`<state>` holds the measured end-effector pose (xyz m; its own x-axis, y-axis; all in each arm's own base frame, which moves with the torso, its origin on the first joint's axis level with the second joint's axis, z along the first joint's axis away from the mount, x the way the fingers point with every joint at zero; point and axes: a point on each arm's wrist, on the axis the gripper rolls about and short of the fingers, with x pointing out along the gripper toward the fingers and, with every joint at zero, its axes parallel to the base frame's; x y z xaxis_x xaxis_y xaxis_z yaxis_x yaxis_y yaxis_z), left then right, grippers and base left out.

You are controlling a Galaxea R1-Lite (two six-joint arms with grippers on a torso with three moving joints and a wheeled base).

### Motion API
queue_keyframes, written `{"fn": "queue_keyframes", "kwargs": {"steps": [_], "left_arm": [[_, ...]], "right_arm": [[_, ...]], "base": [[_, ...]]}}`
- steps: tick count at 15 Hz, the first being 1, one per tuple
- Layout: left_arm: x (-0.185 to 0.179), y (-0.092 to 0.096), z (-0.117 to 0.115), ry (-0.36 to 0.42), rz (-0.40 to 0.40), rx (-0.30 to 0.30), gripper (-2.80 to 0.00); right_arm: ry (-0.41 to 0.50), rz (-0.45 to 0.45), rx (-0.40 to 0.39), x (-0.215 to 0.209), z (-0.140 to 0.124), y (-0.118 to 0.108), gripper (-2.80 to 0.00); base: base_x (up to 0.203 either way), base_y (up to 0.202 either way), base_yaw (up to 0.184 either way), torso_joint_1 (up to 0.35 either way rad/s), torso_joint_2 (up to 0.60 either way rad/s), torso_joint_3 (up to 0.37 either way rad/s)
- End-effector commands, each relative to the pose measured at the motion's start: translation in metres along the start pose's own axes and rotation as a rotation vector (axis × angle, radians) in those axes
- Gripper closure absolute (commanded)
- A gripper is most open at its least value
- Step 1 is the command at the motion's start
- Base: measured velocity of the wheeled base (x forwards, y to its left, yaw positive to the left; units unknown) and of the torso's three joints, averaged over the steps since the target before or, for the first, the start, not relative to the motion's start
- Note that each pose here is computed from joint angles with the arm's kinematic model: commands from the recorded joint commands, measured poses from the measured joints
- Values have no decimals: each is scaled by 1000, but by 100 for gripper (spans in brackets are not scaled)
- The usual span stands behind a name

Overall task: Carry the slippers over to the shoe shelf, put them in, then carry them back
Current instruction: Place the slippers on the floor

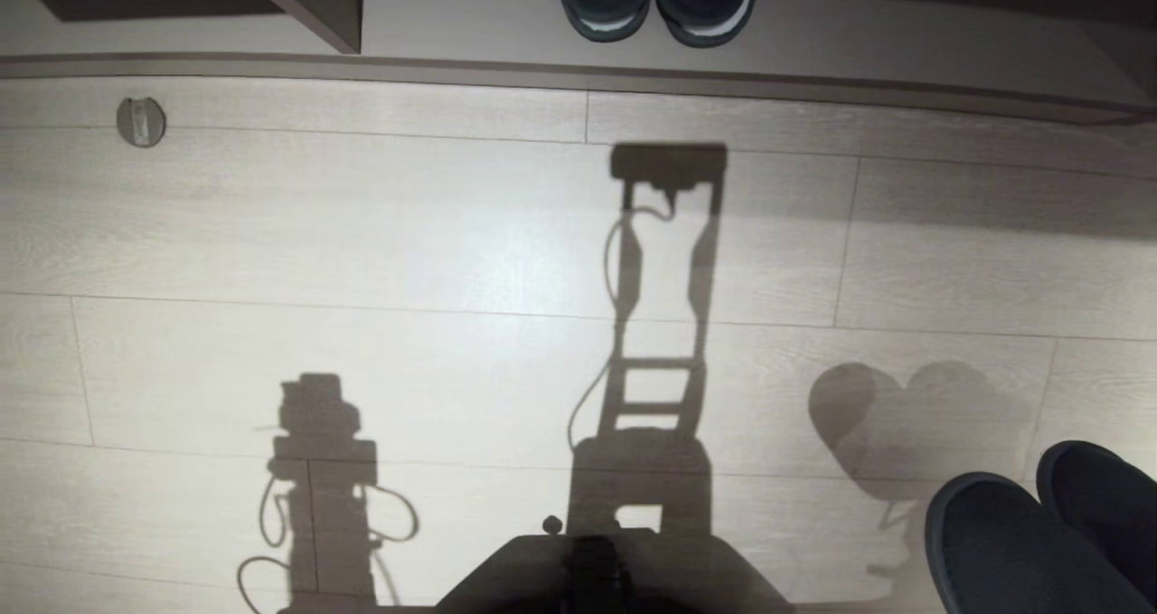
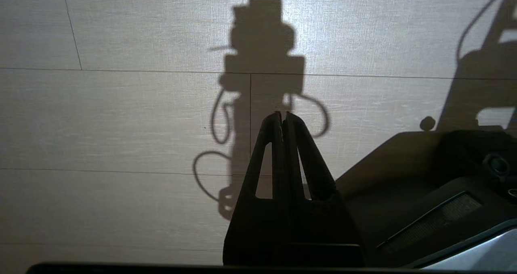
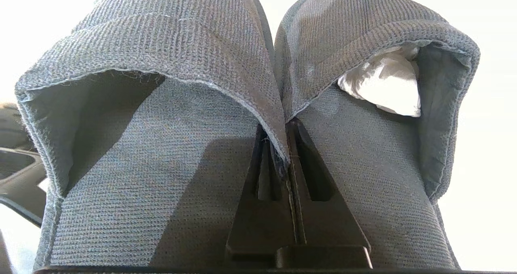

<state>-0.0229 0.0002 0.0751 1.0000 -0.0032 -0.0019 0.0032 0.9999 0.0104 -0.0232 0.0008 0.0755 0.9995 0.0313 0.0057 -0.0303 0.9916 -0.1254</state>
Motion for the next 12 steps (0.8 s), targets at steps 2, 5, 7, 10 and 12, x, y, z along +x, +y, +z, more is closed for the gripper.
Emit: {"fn": "queue_keyframes", "kwargs": {"steps": [2,5,7,10,12], "left_arm": [[0,0,0,3,2,-6,0],[0,0,0,3,2,-6,0],[0,0,0,3,2,-6,0],[0,0,0,3,2,-6,0],[0,0,0,3,2,-7,0]], "right_arm": [[4,0,3,0,0,0,0],[9,0,22,0,-1,0,0],[9,0,46,0,-1,0,0],[8,-3,61,0,-1,0,0],[8,-3,61,0,-1,0,0]], "base": [[0,0,0,-1,4,196],[0,0,0,7,2,198],[0,0,0,4,-2,210],[0,0,0,1,3,205],[0,0,0,0,-2,202]]}}
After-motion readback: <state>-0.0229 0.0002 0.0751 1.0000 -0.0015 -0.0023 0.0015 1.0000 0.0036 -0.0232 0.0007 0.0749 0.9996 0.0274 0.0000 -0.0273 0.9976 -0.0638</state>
